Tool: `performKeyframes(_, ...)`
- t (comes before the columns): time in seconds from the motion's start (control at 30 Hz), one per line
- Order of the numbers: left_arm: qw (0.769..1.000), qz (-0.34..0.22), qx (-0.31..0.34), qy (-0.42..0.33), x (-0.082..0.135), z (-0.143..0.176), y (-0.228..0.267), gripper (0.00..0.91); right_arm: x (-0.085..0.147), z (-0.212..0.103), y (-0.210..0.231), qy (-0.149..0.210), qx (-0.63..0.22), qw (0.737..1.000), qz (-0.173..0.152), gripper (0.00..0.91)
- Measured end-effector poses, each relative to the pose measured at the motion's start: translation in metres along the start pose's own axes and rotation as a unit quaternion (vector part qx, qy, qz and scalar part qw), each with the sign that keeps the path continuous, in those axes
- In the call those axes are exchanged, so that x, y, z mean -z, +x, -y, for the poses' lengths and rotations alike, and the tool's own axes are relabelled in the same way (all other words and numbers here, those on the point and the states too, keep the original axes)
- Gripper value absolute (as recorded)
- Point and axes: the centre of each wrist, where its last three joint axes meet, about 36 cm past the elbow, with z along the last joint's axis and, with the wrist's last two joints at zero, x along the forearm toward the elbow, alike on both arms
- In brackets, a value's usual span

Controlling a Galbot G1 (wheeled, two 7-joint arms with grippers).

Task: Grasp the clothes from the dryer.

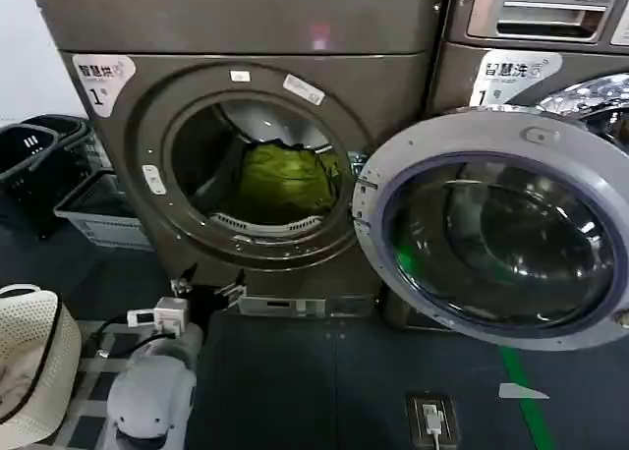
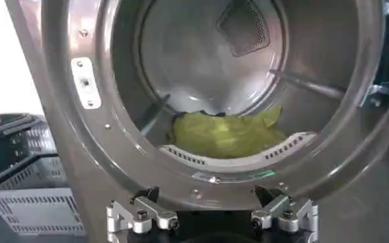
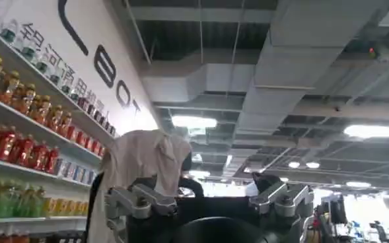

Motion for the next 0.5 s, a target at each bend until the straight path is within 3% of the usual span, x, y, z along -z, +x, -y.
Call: performKeyframes(0.5,1.000,-0.003,-0.004,0.002,-0.0018,0.0037,-0.0013,0.907,-0.0015,0.0064,0.0031,0.005,-0.005,1.000,-0.002,0.907)
